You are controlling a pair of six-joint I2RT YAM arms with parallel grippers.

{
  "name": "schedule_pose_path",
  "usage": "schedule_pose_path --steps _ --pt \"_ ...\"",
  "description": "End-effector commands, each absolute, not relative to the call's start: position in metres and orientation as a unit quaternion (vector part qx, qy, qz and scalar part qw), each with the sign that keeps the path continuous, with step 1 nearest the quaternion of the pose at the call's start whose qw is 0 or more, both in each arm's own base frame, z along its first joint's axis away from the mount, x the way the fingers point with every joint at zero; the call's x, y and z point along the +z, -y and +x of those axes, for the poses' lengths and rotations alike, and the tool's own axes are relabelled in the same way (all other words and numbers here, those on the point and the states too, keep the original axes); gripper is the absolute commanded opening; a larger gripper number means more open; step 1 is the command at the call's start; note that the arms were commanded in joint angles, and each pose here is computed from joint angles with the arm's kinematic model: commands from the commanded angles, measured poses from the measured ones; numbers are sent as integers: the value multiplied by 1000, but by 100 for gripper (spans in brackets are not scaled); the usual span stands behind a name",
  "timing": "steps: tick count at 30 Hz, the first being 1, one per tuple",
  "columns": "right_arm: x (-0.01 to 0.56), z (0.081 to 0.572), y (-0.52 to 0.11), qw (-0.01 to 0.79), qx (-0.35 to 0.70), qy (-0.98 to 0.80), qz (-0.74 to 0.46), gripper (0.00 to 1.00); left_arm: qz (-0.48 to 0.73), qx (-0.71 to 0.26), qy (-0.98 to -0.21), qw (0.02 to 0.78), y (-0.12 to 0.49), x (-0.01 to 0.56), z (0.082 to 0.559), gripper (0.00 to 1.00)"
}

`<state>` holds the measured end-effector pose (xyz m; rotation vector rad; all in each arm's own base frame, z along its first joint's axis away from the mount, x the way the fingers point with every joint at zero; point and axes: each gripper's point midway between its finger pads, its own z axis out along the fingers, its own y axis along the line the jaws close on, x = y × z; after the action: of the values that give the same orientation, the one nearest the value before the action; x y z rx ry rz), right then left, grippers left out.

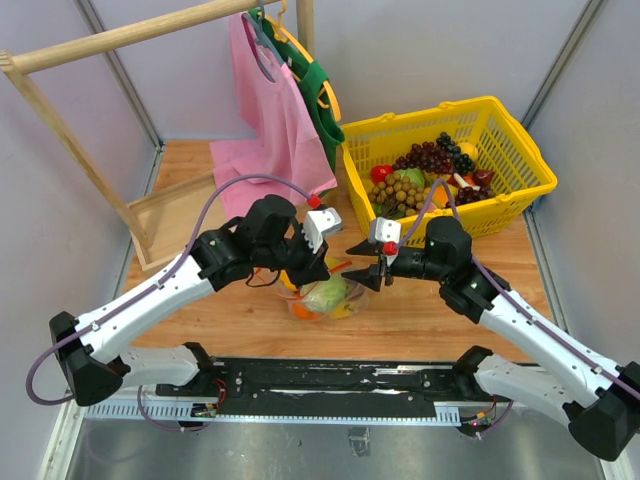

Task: Place the food in the zip-top bag and seal the zipper
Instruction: Zip the zipper food storage bag at the center of the board.

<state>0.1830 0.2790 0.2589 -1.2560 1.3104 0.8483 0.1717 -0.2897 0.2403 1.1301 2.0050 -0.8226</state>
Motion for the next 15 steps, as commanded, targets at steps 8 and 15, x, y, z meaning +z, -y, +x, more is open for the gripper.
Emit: schedule_pose_path --steps 8,15 --pt "262 170 -299 498 404 -502 -580 42 470 -353 -720 369 309 271 162 0" --pt "263 179 -294 516 383 -522 -561 1 445 -327 -747 370 299 260 168 0"
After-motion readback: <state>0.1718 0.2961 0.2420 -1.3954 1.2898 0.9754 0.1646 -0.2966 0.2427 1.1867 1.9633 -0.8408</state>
